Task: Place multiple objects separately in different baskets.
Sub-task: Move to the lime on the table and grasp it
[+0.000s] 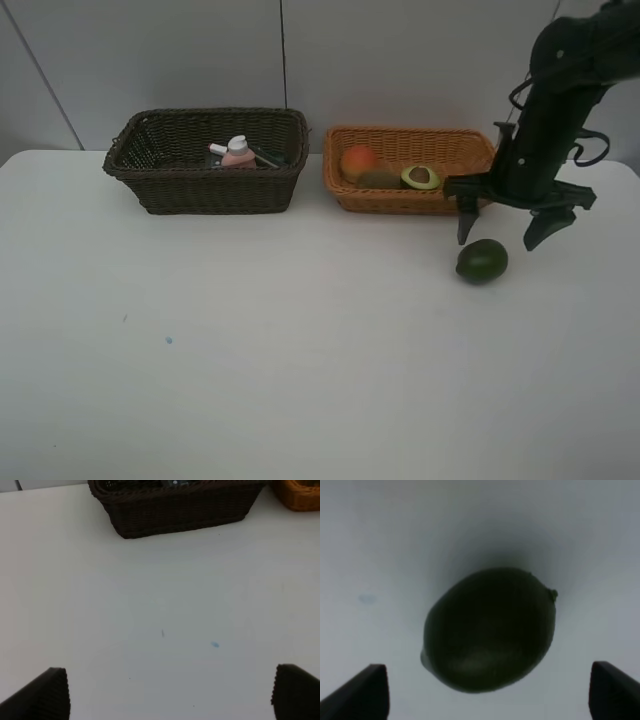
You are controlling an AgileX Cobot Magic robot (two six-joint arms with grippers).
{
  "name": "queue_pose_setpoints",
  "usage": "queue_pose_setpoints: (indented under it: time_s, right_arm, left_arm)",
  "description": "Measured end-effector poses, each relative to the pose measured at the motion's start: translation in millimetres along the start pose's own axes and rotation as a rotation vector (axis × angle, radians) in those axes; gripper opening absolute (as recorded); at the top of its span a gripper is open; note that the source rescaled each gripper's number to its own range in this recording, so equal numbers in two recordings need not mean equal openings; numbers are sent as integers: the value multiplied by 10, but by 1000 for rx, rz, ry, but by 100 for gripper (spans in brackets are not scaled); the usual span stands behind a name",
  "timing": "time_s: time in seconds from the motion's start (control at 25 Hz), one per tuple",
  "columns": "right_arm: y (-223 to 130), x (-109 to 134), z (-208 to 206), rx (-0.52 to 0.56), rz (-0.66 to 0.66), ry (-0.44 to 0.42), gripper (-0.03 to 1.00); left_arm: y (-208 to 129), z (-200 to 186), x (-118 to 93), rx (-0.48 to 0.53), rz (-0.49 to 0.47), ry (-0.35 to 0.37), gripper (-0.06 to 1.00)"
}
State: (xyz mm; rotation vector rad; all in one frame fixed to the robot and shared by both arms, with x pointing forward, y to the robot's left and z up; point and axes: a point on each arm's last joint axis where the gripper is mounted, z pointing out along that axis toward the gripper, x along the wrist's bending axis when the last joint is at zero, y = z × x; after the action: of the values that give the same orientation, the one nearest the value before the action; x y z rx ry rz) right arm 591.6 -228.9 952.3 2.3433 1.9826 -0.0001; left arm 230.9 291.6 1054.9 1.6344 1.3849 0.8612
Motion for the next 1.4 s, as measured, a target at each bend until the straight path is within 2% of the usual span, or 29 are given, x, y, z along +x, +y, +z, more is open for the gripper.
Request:
queue_pose_setpoints:
  time_s: [0.24, 0.48, 0.64, 0.84, 1.08, 1.28, 1.36, 1.4]
  right_arm:
    - [90, -62, 4, -53, 232, 44, 100]
    - [125, -100, 4, -90, 352, 24, 100]
    - [136, -91, 73, -80, 367, 19, 100]
    - [68, -93, 367, -23, 361, -11, 100]
    - [15, -76, 684, -81, 350, 41, 100]
    - [27, -69, 722, -88, 347, 45, 100]
    - [23, -72, 735, -79, 343, 36, 97]
    - [18, -77, 749, -73, 337, 28, 92]
  left_arm:
    - [0, 0, 0, 0, 0, 0, 100]
    - [0, 0, 0, 0, 0, 0, 100]
    - [0, 0, 0, 0, 0, 0, 100]
    - [0, 0, 0, 0, 0, 0, 100]
    - [0, 0, 0, 0, 0, 0, 100]
    - [0, 0, 0, 0, 0, 0, 100]
    - [0, 0, 0, 0, 0, 0, 100]
    - [0, 0, 0, 0, 0, 0, 100]
